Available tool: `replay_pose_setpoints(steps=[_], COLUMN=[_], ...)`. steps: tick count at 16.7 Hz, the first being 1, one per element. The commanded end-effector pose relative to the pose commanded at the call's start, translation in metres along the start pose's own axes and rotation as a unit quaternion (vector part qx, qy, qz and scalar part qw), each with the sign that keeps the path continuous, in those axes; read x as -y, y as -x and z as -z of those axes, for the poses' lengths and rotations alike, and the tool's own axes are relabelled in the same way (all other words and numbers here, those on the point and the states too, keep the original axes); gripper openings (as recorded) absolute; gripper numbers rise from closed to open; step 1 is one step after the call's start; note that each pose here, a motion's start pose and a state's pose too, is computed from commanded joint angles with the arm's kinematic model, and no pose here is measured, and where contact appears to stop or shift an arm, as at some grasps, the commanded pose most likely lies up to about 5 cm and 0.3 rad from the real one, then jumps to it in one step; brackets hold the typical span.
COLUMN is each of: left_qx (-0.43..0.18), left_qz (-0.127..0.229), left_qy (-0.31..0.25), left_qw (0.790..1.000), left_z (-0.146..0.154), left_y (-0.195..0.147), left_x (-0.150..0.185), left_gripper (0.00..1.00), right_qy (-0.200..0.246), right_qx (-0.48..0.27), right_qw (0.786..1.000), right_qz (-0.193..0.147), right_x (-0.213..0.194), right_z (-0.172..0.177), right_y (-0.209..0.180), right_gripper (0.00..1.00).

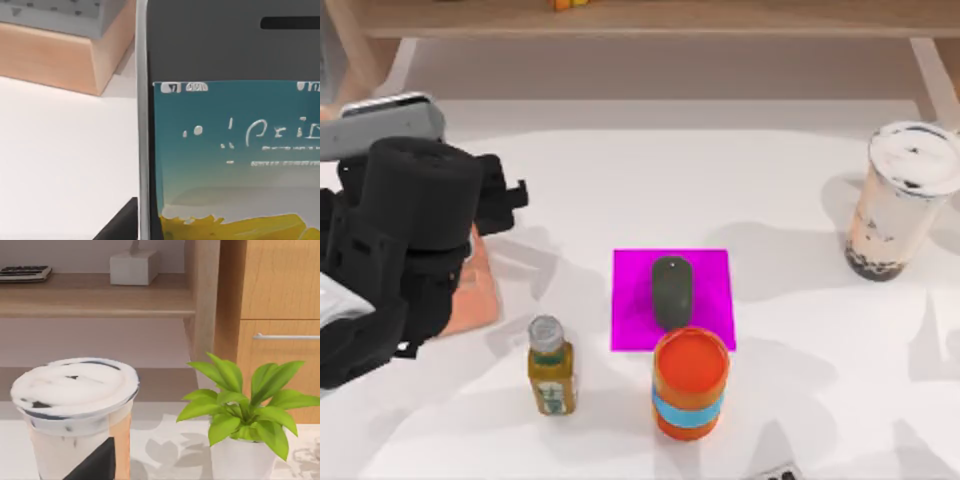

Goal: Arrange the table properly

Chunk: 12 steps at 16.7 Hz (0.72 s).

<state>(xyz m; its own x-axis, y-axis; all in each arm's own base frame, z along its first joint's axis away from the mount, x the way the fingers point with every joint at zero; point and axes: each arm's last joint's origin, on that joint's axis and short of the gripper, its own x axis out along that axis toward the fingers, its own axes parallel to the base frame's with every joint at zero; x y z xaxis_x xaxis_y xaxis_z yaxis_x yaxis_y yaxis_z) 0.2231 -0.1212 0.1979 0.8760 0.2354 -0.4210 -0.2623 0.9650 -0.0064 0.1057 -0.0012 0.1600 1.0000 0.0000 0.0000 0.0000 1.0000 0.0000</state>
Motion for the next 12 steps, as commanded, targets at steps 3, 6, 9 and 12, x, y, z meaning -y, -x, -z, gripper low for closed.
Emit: replay_pose_setpoints(steps=[3, 6, 9, 12], left_qx=[0.0, 0.0, 0.0, 0.0], left_qz=[0.0, 0.0, 0.0, 0.0], left_qy=[0.0, 0.0, 0.0, 0.0], left_qw=[1.0, 1.0, 1.0, 1.0], left_z=[0.0, 0.0, 0.0, 0.0], left_y=[0.0, 0.0, 0.0, 0.0], left_x=[0.0, 0.0, 0.0, 0.0], left_gripper=[0.6, 0.83, 1.0, 1.0], right_qy=[0.0, 0.0, 0.0, 0.0], right_qx=[0.0, 0.0, 0.0, 0.0], right_qw=[1.0, 1.0, 1.0, 1.0], right_qz=[0.0, 0.0, 0.0, 0.0], right_x=[0.0, 0.0, 0.0, 0.0], right_z=[0.0, 0.0, 0.0, 0.0], right_y=[0.0, 0.0, 0.0, 0.0], right_gripper=[1.0, 1.0, 1.0, 1.0])
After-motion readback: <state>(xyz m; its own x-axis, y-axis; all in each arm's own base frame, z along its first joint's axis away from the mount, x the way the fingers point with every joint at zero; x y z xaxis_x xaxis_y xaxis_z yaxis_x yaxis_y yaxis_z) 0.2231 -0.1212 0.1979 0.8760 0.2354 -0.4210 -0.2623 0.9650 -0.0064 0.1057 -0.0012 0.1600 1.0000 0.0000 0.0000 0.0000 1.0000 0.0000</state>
